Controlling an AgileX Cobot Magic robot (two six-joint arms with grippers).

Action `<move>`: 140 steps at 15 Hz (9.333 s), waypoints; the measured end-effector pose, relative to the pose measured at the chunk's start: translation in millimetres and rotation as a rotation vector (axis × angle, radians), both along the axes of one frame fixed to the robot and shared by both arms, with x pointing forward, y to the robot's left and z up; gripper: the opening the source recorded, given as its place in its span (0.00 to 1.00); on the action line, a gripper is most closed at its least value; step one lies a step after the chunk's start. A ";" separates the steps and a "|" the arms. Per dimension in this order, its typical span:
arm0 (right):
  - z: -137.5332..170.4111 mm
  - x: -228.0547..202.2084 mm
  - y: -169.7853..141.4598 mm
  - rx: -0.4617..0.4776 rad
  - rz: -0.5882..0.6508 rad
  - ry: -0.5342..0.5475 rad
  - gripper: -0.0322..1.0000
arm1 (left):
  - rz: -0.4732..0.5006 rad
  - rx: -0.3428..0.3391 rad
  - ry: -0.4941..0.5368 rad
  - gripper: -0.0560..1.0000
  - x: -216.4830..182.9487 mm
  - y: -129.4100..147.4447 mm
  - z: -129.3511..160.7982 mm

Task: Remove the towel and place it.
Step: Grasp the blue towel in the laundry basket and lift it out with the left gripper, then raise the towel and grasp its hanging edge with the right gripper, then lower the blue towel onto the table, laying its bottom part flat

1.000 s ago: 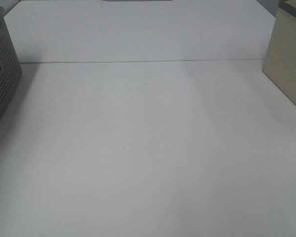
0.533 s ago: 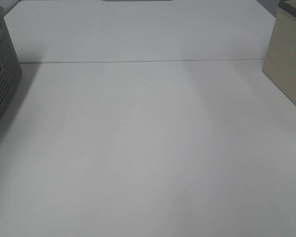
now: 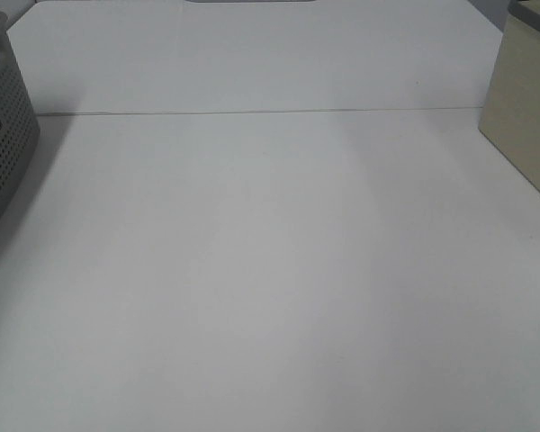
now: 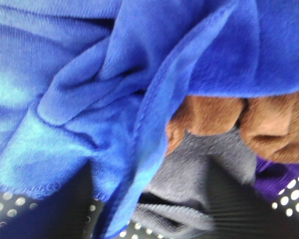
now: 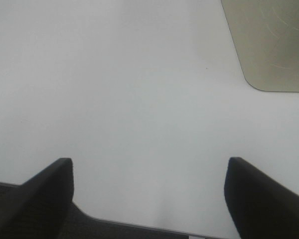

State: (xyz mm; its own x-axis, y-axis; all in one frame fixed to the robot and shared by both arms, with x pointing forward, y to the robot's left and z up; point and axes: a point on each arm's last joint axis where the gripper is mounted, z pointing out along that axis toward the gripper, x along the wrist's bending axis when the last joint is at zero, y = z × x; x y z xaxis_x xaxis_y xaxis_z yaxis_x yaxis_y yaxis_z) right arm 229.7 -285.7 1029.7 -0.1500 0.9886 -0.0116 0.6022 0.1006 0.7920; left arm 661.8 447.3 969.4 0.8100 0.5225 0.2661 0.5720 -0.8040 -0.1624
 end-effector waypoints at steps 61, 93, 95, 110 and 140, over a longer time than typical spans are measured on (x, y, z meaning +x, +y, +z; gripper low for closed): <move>-37.4 334.6 226.9 0.523 1.172 -0.118 0.77 | -0.879 -0.368 -0.838 0.05 -148.7 -321.7 296.7; 30.5 344.7 182.5 0.142 0.987 0.069 0.05 | -0.688 -0.469 -0.941 0.05 -137.7 -324.0 301.1; 60.1 342.2 169.1 0.007 0.900 0.063 0.05 | -0.658 -0.522 -1.032 0.05 -128.9 -330.3 304.2; 201.8 373.4 123.1 -0.512 0.430 -0.425 0.05 | -0.519 -0.750 -1.543 0.05 -62.8 -338.8 306.9; 163.0 511.0 147.1 -0.344 0.282 -1.034 0.05 | -0.303 -0.890 -1.957 0.05 114.4 -264.5 224.2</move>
